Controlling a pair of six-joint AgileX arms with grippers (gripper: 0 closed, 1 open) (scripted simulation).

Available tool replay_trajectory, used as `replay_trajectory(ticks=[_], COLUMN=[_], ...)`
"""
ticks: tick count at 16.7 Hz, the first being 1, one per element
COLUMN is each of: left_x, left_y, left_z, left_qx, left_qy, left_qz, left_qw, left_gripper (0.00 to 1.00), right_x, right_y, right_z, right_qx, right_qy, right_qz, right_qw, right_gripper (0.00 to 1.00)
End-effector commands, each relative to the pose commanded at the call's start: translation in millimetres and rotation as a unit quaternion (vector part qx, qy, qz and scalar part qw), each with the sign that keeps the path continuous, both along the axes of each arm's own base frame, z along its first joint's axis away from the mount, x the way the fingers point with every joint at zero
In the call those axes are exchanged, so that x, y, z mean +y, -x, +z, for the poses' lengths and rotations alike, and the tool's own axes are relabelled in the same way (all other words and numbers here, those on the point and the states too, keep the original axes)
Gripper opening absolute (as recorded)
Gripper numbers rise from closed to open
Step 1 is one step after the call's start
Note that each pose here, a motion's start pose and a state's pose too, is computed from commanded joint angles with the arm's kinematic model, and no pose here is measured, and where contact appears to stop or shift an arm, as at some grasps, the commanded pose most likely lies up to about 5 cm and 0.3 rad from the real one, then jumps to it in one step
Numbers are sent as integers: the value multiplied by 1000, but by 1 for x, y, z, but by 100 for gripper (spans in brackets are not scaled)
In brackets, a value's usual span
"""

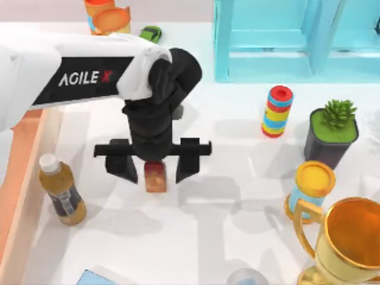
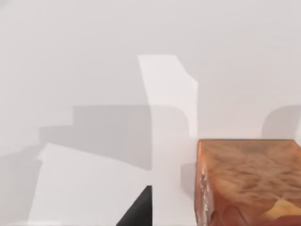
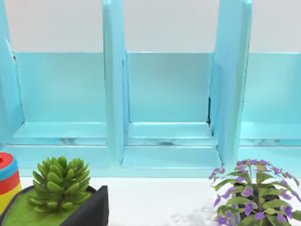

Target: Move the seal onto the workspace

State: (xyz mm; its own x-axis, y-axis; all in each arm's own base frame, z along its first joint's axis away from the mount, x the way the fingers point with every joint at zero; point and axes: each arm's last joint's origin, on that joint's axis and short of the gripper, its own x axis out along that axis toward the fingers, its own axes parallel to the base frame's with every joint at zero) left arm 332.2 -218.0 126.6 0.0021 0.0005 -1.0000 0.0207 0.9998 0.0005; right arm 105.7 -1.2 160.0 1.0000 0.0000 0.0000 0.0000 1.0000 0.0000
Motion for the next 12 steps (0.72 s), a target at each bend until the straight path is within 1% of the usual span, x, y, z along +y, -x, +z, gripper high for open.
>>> replay_trajectory(ticks=[1,10,12], left_x=[0,0,-2], left_y=[0,0,-2], left_z=[0,1,7], left_qx=[0,0,2], left_qy=[0,0,-3], left_qz=[0,0,-2], left_qw=[1000,1000,1000], left_gripper=[100,100,100], right_x=[0,0,0], right_y=[0,0,0], right_z=[0,0,0], right_qx=[0,0,0], right_qy=[0,0,0], right_qz=[0,0,0], right_qw=[1000,1000,1000], right_gripper=[100,100,100])
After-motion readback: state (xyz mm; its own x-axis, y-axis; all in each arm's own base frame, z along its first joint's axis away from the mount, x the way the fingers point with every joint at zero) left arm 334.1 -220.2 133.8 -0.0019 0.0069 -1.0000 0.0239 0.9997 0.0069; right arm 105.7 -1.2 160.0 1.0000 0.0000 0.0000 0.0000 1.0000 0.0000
